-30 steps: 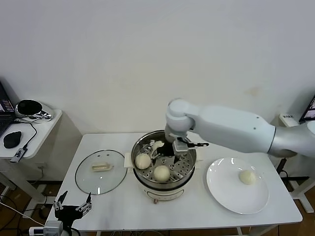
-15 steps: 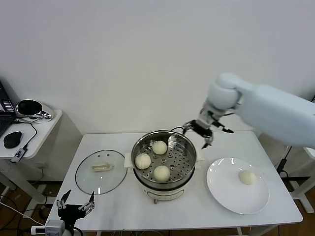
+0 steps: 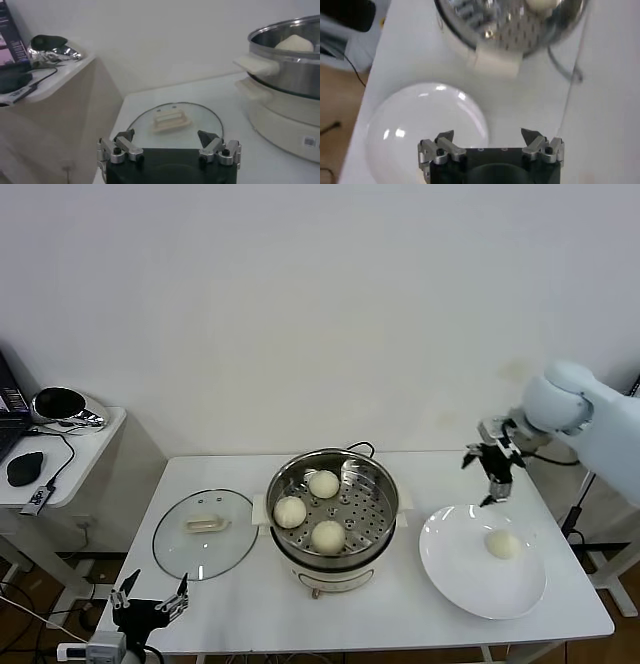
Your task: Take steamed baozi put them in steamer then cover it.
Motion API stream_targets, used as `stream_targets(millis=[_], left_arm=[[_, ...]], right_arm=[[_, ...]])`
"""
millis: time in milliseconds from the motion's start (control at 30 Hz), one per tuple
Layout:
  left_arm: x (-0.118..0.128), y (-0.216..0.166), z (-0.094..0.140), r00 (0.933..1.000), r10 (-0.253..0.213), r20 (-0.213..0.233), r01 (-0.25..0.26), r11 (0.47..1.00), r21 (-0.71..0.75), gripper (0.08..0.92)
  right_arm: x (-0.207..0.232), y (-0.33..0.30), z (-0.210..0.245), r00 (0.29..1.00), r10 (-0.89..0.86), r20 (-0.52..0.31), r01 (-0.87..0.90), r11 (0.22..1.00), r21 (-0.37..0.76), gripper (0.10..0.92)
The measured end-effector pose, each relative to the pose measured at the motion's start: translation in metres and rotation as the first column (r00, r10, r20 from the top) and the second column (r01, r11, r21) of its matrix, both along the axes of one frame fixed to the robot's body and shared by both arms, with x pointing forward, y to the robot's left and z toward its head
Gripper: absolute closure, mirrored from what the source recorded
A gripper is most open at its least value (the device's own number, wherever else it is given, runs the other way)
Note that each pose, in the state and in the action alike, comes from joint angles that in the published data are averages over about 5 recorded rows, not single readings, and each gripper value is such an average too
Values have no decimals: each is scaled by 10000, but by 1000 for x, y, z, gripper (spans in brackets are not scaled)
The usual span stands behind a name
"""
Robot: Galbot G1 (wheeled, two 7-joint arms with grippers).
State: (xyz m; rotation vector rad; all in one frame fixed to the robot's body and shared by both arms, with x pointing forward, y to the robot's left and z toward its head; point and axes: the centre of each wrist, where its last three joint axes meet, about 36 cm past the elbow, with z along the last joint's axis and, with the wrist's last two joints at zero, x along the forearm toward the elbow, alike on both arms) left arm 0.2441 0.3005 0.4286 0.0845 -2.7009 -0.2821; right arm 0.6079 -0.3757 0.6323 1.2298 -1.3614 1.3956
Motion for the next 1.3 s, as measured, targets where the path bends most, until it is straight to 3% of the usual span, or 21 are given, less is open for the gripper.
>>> stream_targets(millis=[267, 733, 1300], left_arm=[[-3, 1, -6, 9997, 116, -200, -116, 9999, 16, 177], [-4, 4, -13, 9987, 210, -470, -207, 9998, 58, 177], [-5, 6, -16, 9980, 217, -602, -211, 9997, 97, 177]], right_arm=[[-2, -33, -42, 9965, -813, -186, 808, 9964, -250, 200], [4, -60, -113, 9962, -660, -564, 635, 9970, -448, 200], [7, -65, -159, 9973, -252, -688, 192, 9960, -875, 200]])
